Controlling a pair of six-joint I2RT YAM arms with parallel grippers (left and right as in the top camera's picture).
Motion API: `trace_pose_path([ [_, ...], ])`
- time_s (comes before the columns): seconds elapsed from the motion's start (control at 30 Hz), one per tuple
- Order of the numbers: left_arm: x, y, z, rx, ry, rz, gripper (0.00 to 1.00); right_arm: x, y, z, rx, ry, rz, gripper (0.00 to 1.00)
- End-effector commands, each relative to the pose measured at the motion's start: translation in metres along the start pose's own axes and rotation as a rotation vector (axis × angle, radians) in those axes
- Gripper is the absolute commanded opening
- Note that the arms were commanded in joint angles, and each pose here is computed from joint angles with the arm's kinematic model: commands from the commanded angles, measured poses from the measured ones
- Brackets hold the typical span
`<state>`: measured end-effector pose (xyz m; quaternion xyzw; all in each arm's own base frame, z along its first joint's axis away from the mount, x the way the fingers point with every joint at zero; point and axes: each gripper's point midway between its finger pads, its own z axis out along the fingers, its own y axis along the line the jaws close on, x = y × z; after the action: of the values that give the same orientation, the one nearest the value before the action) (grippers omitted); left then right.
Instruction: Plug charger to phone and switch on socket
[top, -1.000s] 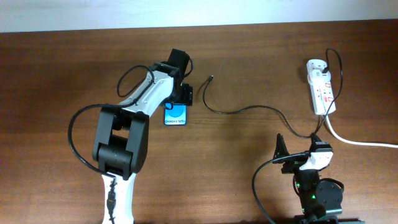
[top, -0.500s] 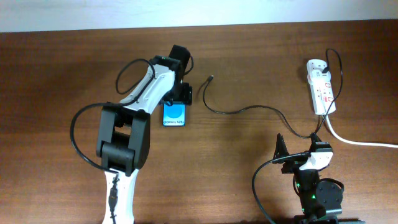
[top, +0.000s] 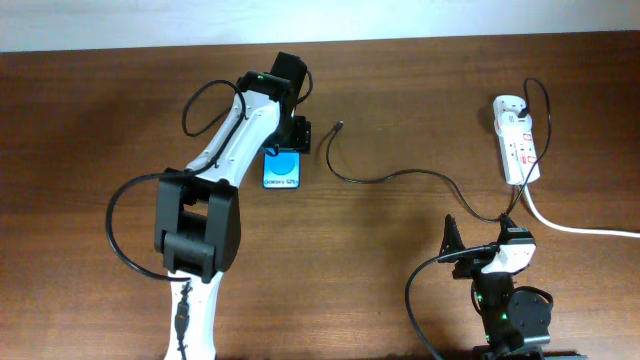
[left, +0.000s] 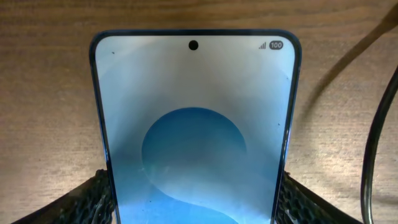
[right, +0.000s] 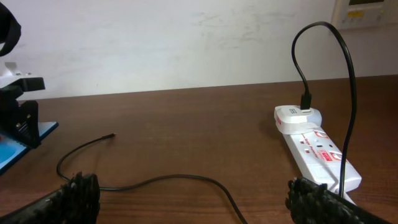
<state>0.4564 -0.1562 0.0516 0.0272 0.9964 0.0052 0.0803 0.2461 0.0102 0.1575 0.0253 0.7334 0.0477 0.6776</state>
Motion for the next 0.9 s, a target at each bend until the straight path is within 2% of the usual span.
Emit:
trace_pose_path([
  [0.0,-0.014,-0.002,-0.018,0.006,-0.044,-0.01,0.58,0.002,0.0,0.0,0.003,0.002,0.006,0.98],
  [0.43,-0.028,-0.016,-0.044,0.102,-0.077,-0.015,0.6,-0.002,0.005,0.0,-0.024,-0.013,0.006,0.98],
  [0.7,-0.049,-0.012,-0.081,0.192,-0.136,-0.049,0.56,-0.055,0.014,-0.005,-0.053,-0.082,-0.051,0.98],
  [0.77,-0.056,-0.011,-0.092,0.245,-0.154,-0.063,0.49,-0.074,0.016,0.001,-0.052,-0.048,-0.051,0.98],
  [0.87,-0.064,-0.005,-0.101,0.296,-0.173,-0.084,0.28,-0.095,0.029,0.016,-0.106,0.041,-0.121,0.98],
])
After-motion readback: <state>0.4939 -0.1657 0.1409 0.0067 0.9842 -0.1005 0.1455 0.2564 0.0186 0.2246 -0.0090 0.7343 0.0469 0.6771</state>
